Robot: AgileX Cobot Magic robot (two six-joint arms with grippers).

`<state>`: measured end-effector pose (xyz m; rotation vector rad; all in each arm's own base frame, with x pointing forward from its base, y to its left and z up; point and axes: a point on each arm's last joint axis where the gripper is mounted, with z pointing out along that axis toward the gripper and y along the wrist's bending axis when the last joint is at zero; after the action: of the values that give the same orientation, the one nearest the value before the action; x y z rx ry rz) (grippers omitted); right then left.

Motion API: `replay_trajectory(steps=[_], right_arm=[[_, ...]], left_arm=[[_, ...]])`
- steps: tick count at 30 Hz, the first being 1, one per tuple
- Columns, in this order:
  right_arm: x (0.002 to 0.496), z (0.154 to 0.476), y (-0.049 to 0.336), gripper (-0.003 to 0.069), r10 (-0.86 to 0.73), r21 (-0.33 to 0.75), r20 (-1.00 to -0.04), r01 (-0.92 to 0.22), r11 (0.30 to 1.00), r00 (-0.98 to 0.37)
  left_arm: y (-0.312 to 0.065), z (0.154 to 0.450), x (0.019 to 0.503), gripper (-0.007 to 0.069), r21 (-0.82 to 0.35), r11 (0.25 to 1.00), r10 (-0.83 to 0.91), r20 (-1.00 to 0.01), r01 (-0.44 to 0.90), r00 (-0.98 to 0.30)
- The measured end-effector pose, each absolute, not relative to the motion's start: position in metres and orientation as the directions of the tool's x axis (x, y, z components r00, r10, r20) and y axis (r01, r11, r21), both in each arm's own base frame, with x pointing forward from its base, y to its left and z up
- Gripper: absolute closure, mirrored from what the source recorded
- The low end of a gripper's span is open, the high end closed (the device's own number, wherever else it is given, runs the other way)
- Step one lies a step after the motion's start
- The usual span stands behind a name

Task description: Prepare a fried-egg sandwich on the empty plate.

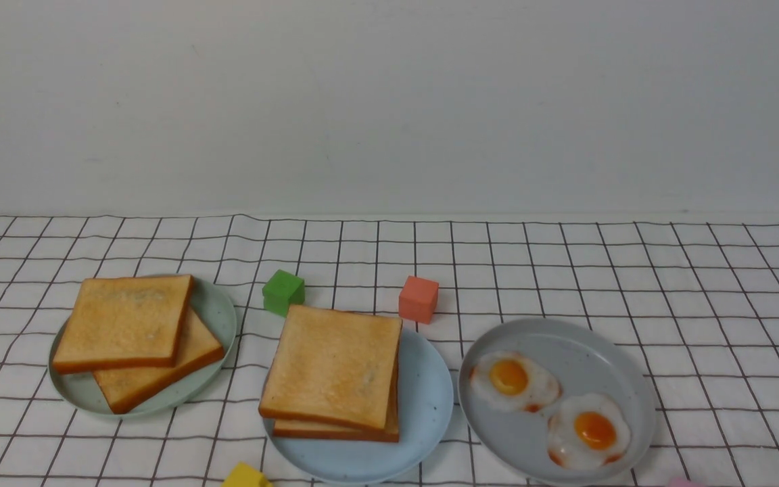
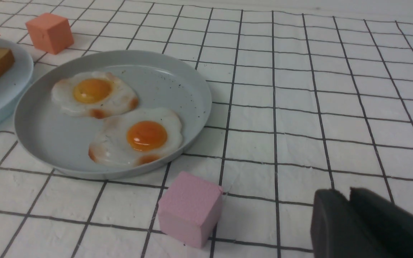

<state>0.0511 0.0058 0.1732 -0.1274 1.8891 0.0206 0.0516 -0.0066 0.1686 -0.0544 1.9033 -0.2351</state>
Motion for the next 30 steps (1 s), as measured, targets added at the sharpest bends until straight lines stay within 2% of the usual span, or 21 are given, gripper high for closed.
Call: replay_trajectory(steps=[30], right_arm=[[0.0512, 0.1731, 0.0057, 0.0542, -0.078, -0.05, -0.948, -0.098, 0.994, -0.309]], left_arm=[[-0.0066, 0.1686, 0.0516, 0.0587, -0.19, 0.979, -0.153, -0.928, 0.077, -0.34]])
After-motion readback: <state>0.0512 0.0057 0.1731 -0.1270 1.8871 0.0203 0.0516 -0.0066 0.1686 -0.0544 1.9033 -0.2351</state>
